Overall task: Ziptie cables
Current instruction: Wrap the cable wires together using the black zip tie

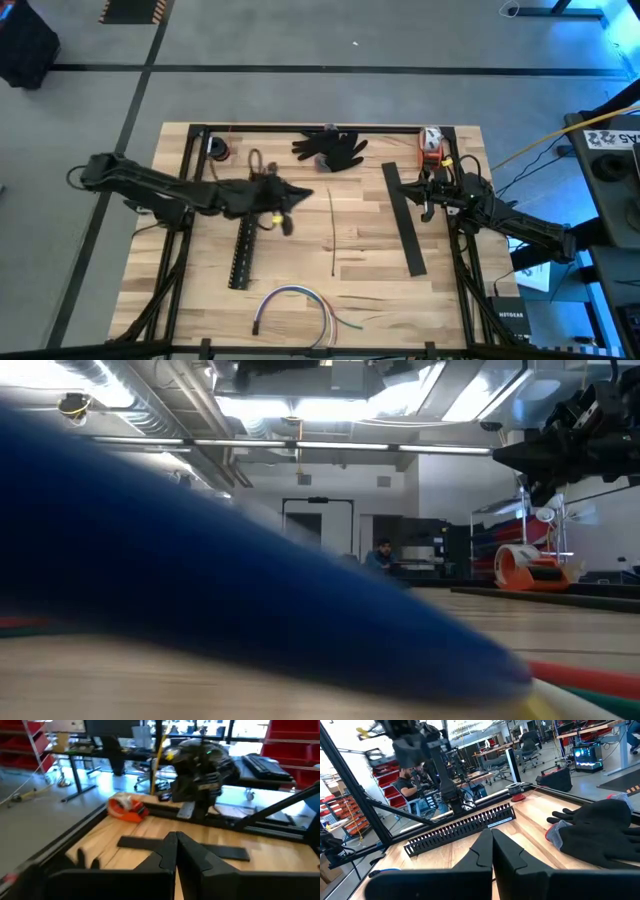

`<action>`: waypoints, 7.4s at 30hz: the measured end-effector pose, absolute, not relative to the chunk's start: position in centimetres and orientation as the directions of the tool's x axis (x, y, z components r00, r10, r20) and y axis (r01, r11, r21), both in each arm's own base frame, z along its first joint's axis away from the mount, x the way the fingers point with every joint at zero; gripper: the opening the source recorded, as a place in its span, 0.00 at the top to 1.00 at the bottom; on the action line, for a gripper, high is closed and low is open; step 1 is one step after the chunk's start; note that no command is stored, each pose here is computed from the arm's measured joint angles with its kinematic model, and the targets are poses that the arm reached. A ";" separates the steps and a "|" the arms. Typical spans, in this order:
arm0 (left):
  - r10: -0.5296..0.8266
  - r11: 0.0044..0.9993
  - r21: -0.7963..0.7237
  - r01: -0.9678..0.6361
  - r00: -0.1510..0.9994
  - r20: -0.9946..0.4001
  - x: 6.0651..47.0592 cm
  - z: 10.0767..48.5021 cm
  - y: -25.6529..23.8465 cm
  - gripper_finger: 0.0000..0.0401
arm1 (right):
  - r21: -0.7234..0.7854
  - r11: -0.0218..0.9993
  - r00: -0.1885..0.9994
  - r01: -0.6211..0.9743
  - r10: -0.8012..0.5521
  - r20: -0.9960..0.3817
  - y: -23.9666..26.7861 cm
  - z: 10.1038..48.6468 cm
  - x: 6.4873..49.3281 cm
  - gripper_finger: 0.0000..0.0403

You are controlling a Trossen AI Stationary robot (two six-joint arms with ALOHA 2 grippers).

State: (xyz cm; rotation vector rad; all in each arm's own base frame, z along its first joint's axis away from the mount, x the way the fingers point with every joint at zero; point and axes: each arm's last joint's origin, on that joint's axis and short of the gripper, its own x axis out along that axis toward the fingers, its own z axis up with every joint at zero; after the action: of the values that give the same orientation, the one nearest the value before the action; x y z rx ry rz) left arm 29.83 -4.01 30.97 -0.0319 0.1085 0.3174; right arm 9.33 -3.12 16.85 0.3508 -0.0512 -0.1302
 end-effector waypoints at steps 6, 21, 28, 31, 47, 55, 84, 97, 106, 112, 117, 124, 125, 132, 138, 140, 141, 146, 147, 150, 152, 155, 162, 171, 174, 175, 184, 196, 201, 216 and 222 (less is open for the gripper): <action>0.290 0.956 0.010 -0.293 0.942 -0.168 33.8 32.1 -5.5 1.00 | 0.346 0.931 0.990 0.118 -0.136 0.028 -3.1 16.9 9.3 1.00; 0.291 0.859 -0.327 -0.393 0.902 -0.318 39.4 27.2 -5.8 0.96 | 0.345 0.931 0.990 0.118 -0.136 0.028 -3.1 16.9 9.3 1.00; 0.308 0.798 -0.344 -0.494 0.826 -0.472 40.5 23.3 -3.2 0.73 | 0.346 0.931 0.990 0.117 -0.135 0.028 -3.1 16.9 9.3 1.00; 0.337 0.769 -0.296 -0.567 0.753 -0.565 40.3 21.6 -2.0 0.64 | 0.346 0.931 0.990 0.118 -0.136 0.028 -3.1 16.9 9.3 1.00; 0.460 0.701 -0.130 -0.702 0.583 -0.670 41.4 14.9 0.8 0.68 | 0.346 0.931 0.990 0.118 -0.136 0.028 -3.1 16.9 9.3 1.00; 0.484 0.668 -0.107 -0.737 0.539 -0.690 41.8 12.6 2.3 0.68 | 0.346 0.931 0.990 0.118 -0.136 0.029 -3.1 16.9 9.3 1.00; 0.389 0.802 -0.195 -0.565 0.741 -0.547 43.4 16.4 0.7 1.00 | 0.346 0.931 0.990 0.118 -0.136 0.027 -3.1 16.9 9.3 1.00; 0.297 0.906 -0.213 -0.366 0.908 -0.297 43.2 28.1 -2.6 1.00 | 0.345 0.931 0.990 0.118 -0.136 0.028 -3.1 16.9 9.3 1.00; 0.261 0.927 -0.236 -0.291 0.954 -0.150 42.4 33.5 -3.9 1.00 | 0.345 0.931 0.990 0.118 -0.136 0.029 -3.1 16.9 9.3 1.00; 0.244 0.939 -0.239 -0.249 0.968 -0.048 41.9 35.4 -4.4 1.00 | 0.368 0.922 0.989 0.123 -0.144 0.031 -3.1 16.9 9.3 1.00; 0.242 0.945 -0.221 -0.242 0.970 -0.025 41.8 35.7 -4.5 1.00 | 0.570 0.818 0.987 0.080 -0.145 0.068 -3.1 17.3 9.3 1.00; 0.243 0.949 -0.209 -0.238 0.970 -0.001 41.8 36.0 -4.4 1.00 | 0.763 0.645 0.966 -0.036 -0.172 0.191 -3.2 18.5 9.1 1.00; 0.243 0.951 -0.201 -0.236 0.970 0.014 41.8 36.1 -4.4 1.00 | 0.792 0.607 0.964 -0.062 -0.168 0.205 -3.2 18.6 9.1 1.00; 0.234 0.966 -0.131 -0.221 0.967 0.097 41.8 37.0 -4.4 1.00 | 0.932 0.342 0.986 -0.123 -0.067 0.154 -3.1 18.3 9.7 0.96; 0.214 0.976 -0.052 -0.210 0.971 0.104 41.8 37.0 -4.3 1.00 | 0.987 0.153 0.999 -0.046 0.016 0.044 -3.5 17.7 11.3 0.74; 0.218 0.976 -0.023 -0.217 0.970 0.104 41.8 37.0 -4.1 1.00 | 0.992 0.129 0.999 -0.016 0.042 0.011 -3.7 17.9 12.0 0.65; 0.219 0.976 -0.009 -0.219 0.970 0.104 41.9 37.0 -4.0 1.00 | 0.993 0.122 0.998 -0.005 0.059 -0.003 -3.8 18.1 12.4 0.62; 0.206 0.976 0.053 -0.212 0.973 0.102 41.9 37.0 -3.6 1.00 | 0.994 0.083 0.985 0.065 0.155 -0.077 -4.6 18.6 14.8 0.50; 0.205 0.975 0.060 -0.212 0.974 0.101 41.9 37.0 -3.6 1.00 | 0.994 0.089 0.982 0.063 0.174 -0.078 -4.7 18.7 15.3 0.49; 0.203 0.973 0.090 -0.212 0.974 0.099 41.9 37.0 -3.7 1.00 | 0.989 0.145 0.977 0.007 0.209 -0.037 -5.2 19.6 16.6 0.49; 0.199 0.973 0.098 -0.209 0.975 0.100 41.9 37.0 -3.9 1.00 | 0.977 0.204 0.975 -0.055 0.224 0.008 -5.5 20.4 17.3 0.50; 0.196 0.974 0.098 -0.206 0.975 0.102 41.9 37.0 -4.0 1.00 | 0.950 0.274 0.967 -0.148 0.242 0.080 -5.8 22.1 18.1 0.51; 0.201 0.975 0.070 -0.211 0.972 0.119 41.9 37.2 -3.9 1.00 | 0.802 0.520 0.937 -0.294 0.324 0.133 -5.4 24.8 19.2 0.51; 0.219 0.975 0.001 -0.221 0.965 0.147 41.9 37.5 -3.4 1.00 | 0.320 0.889 0.936 -0.329 0.263 0.232 -2.8 27.5 20.7 0.51; 0.219 0.975 -0.001 -0.221 0.964 0.148 41.9 37.5 -3.4 1.00 | 0.203 0.928 0.935 -0.313 0.263 0.240 -2.0 28.2 21.0 0.51; 0.219 0.975 -0.001 -0.221 0.964 0.148 41.9 37.5 -3.4 1.00 | 0.170 0.937 0.937 -0.304 0.261 0.233 -1.8 28.3 21.2 0.51; 0.220 0.975 -0.002 -0.222 0.964 0.148 41.9 37.5 -3.3 1.00 | 0.046 0.974 0.946 -0.223 0.204 0.253 -0.9 29.1 21.7 0.54; 0.220 0.975 -0.005 -0.221 0.964 0.147 41.9 37.5 -3.4 0.99 | 0.012 0.970 0.947 -0.244 0.236 0.216 -0.9 29.3 23.3 0.97; 0.255 0.966 -0.065 -0.250 0.964 0.080 40.7 38.2 -3.1 0.94 | -0.059 0.971 0.942 -0.231 0.238 0.238 -0.9 29.8 22.9 0.97; 0.263 0.753 -0.498 -0.431 0.890 -0.373 31.5 40.5 -3.1 0.71 | -0.520 0.852 0.972 0.061 0.067 0.224 -1.3 32.4 21.8 0.99; 0.368 0.596 -0.599 -0.536 0.844 -0.390 32.6 39.0 -3.8 0.71 | -0.709 0.692 0.983 0.139 -0.008 0.185 -1.5 33.3 22.1 0.99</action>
State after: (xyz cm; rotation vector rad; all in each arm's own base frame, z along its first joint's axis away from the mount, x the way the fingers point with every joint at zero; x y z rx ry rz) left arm 32.63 -3.77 39.02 -0.7704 0.2355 0.5302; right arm 22.06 -1.54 33.28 -0.8040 -0.1731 -0.0824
